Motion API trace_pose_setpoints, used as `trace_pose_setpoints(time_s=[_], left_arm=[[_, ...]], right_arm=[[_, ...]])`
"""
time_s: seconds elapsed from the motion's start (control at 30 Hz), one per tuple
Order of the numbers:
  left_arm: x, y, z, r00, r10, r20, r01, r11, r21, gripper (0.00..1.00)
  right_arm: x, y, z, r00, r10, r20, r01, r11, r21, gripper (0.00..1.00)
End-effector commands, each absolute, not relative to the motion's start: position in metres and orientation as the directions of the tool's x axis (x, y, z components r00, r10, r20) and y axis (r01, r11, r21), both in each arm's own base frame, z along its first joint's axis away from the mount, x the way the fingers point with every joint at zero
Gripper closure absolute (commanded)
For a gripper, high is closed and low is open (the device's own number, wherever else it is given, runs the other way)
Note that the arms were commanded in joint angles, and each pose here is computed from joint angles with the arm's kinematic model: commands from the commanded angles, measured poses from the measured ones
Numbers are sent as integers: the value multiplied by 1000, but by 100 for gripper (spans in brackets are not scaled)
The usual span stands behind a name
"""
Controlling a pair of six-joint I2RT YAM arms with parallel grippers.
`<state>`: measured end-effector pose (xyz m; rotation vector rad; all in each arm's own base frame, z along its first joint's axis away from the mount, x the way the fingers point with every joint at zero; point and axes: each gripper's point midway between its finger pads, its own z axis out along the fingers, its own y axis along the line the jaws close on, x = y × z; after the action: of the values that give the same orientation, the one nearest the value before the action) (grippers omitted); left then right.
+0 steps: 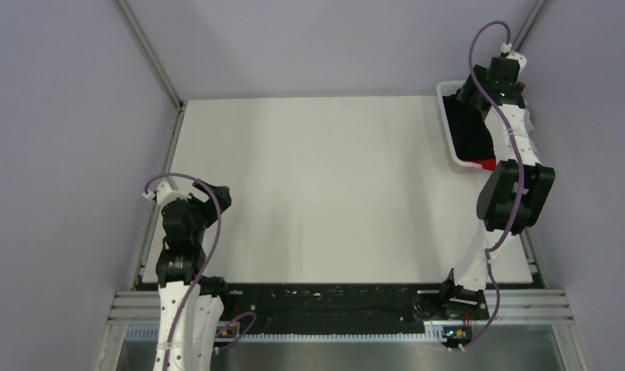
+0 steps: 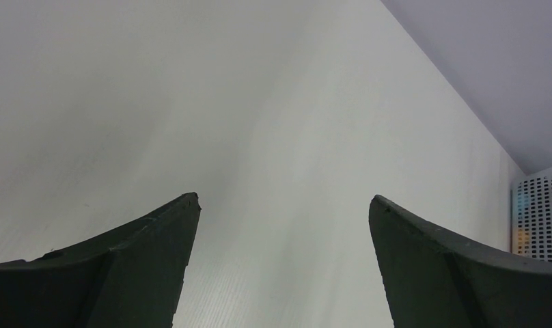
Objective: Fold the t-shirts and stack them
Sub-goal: Grab crumpled tshirt from bin with the right arm, then move the tshirt to the center of the board
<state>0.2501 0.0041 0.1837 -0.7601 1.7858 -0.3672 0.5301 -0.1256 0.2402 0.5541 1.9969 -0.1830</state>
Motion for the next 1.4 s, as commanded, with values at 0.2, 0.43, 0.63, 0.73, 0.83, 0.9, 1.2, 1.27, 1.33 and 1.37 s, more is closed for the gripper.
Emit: trace_pose_setpoints(time_s=[0.2,0.43,0.63,0.73,0.83,0.9,1.2,1.27,1.33,1.37], left_arm=[[256,15,181,-151,-644,-750,-345,745,-570,1],[256,15,180,-155,-642,-751,-348,746,-567,1],[257,7,186,-166,-649,-743,-310,749,-586,1],[255,6,187,-166,-654,-738,-303,746,-593,1],[254,4,190,-160,-654,-739,-291,747,-597,1],[253,0,193,-163,-655,-738,-263,750,-607,1],[248,-10,206,-176,-669,-722,-223,742,-633,1],[246,-11,210,-172,-678,-714,-215,734,-645,1],[244,-15,213,-176,-686,-706,-203,727,-656,1],[243,-16,213,-178,-691,-701,-201,722,-662,1]], right_arm=[[564,-144,150,-554,287,-782,484,875,-22,37],[571,-142,159,-543,293,-787,476,879,-1,100],[559,-116,307,-312,279,-908,366,917,156,100],[540,-89,395,-156,282,-947,232,942,242,100],[514,-46,468,-21,263,-964,39,964,262,100],[494,-5,506,47,224,-973,-110,970,218,100],[370,191,581,97,269,-958,-771,629,98,100],[357,211,572,41,301,-953,-832,538,134,100],[353,230,548,-23,280,-960,-864,477,160,100],[357,235,530,-58,263,-963,-863,471,181,100]])
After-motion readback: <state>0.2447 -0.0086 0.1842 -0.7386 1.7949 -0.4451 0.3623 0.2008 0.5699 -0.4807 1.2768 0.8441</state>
